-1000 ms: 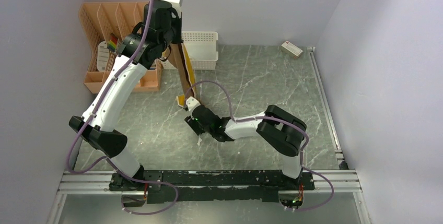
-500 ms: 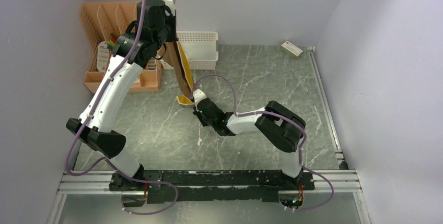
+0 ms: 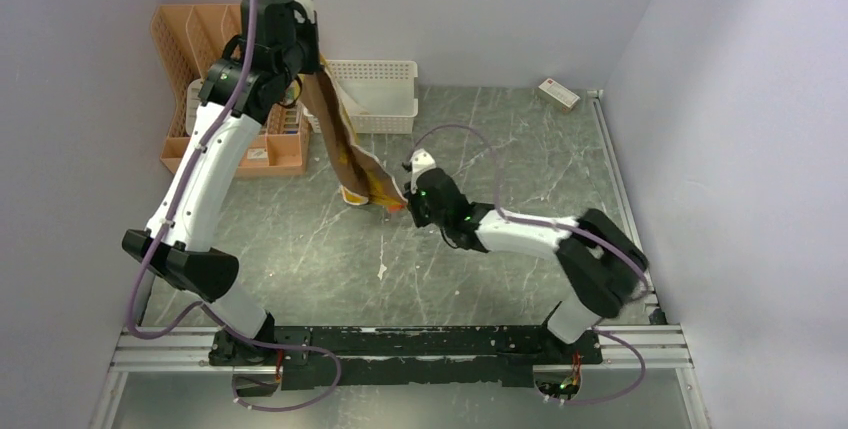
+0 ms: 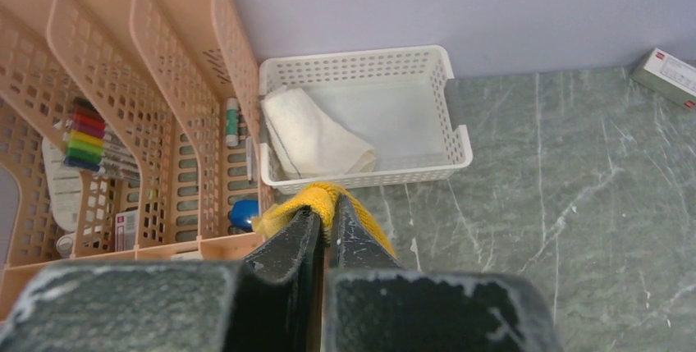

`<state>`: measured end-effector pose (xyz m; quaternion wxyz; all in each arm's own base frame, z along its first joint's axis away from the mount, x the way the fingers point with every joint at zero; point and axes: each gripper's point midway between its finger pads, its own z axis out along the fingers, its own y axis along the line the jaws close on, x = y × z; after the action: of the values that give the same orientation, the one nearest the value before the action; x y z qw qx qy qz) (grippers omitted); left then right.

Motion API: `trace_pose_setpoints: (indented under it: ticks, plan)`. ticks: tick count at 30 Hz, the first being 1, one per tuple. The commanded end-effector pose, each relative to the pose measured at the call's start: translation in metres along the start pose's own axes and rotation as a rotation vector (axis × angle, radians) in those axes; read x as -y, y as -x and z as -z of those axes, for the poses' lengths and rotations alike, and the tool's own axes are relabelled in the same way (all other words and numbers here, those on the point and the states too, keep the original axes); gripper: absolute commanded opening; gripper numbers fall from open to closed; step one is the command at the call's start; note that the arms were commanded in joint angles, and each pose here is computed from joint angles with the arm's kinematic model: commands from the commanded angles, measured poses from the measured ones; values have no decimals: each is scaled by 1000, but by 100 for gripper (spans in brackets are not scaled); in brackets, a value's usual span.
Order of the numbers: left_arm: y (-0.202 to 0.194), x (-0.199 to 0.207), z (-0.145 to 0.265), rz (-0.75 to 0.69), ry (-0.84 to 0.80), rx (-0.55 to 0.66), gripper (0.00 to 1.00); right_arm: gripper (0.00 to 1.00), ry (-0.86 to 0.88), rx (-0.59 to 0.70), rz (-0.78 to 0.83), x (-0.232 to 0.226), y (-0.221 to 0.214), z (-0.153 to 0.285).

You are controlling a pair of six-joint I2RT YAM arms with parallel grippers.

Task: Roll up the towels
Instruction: Flatten out the towel at the center of the board.

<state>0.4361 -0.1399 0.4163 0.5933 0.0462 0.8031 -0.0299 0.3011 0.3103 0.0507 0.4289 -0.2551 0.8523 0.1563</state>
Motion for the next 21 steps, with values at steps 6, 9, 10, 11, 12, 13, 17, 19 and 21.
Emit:
trace_pose_setpoints:
  ticks: [6, 9, 10, 11, 12, 13, 17, 19, 21]
  plan:
    - [40, -16, 39, 66, -83, 171, 7, 0, -69, 392, -39, 38, 172, 147]
    - [48, -17, 64, 85, -112, 242, 7, 0, -191, 444, -60, 72, 199, 190]
    - [48, -21, 72, 92, -102, 248, 7, 0, -229, 461, -68, 82, 205, 204]
    - [45, -24, 79, 101, -91, 243, 7, 0, -262, 485, -79, 91, 211, 221]
    - [42, -27, 86, 110, -81, 240, 7, 0, -286, 501, -96, 98, 214, 236]
    - [37, -30, 93, 118, -79, 235, 7, 0, -302, 523, -114, 103, 216, 251]
    - [7, -29, 126, 171, -122, 217, 7, 0, -339, 596, -190, 114, 216, 307]
    - [-13, -29, 139, 203, -139, 198, 7, 0, -353, 613, -228, 119, 207, 329]
    - [-36, -30, 151, 228, -151, 173, 7, 0, -354, 620, -262, 121, 193, 345]
